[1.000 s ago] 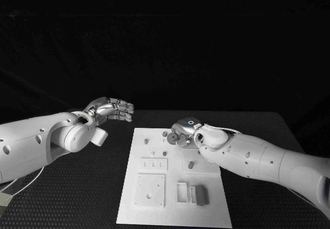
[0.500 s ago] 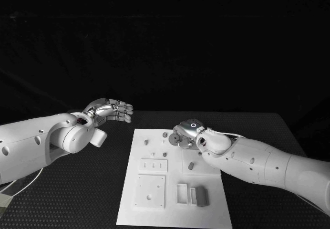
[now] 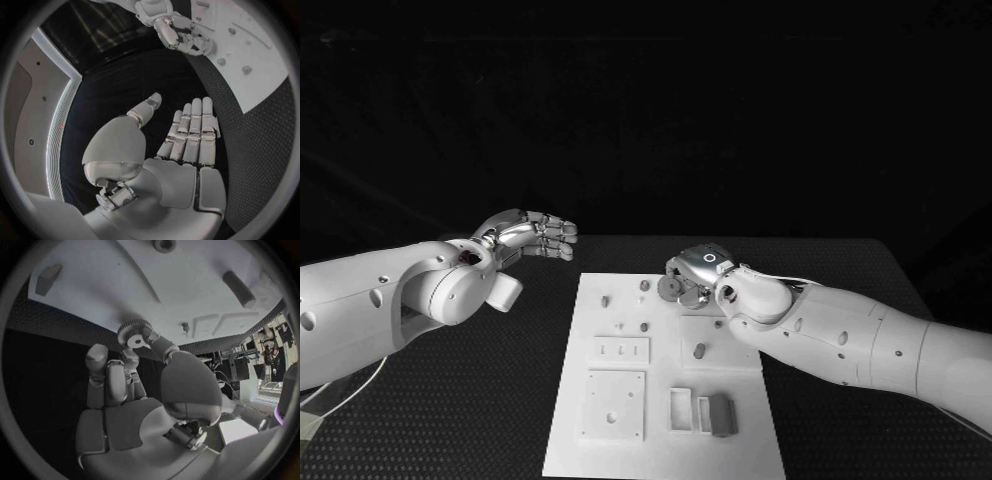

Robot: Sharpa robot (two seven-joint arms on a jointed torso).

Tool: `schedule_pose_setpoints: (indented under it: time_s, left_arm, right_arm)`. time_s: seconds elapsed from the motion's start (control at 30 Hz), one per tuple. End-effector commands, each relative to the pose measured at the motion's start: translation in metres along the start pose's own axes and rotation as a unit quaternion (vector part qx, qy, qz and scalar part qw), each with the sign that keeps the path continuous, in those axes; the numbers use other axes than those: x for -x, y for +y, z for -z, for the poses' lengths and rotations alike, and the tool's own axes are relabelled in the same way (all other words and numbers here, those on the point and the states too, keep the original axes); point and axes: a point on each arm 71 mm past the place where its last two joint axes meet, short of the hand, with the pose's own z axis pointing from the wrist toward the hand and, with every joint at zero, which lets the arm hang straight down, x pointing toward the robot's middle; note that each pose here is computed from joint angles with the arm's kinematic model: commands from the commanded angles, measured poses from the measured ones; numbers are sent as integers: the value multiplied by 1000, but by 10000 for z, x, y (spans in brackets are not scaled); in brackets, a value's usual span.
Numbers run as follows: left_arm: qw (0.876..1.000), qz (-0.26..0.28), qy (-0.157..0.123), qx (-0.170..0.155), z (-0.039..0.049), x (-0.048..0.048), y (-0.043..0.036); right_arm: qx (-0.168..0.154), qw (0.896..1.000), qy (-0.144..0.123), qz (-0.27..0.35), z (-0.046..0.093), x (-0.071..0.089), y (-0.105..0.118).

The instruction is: Assemble the parts on the task board

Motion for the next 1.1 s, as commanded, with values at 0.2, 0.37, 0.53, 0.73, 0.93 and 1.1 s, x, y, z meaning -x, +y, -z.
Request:
schedule_pose_setpoints:
  time_s: [0.2, 0.37, 0.53, 0.73, 0.93, 1.1]
  left_arm:
    - [1000, 0, 7, -5, -3, -23, -18]
    - [1000, 0, 7, -5, -3, -21, -18]
    - [1000, 1, 9, -6, -8, -33, -22]
    - [1000, 1, 8, -6, -4, -26, -20]
    - [1000, 1, 10, -6, -6, -37, -23]
    - [1000, 1, 10, -6, -5, -34, -22]
  right_arm:
    - [19, 1000, -6, 18, -25, 58, 190]
    - [33, 999, -18, 30, -55, 93, 313]
    - [44, 998, -18, 31, -107, 96, 457]
    - [46, 998, -14, 32, -133, 71, 512]
    - [49, 998, -8, 32, -155, 53, 567]
    - [50, 998, -1, 31, -151, -2, 592]
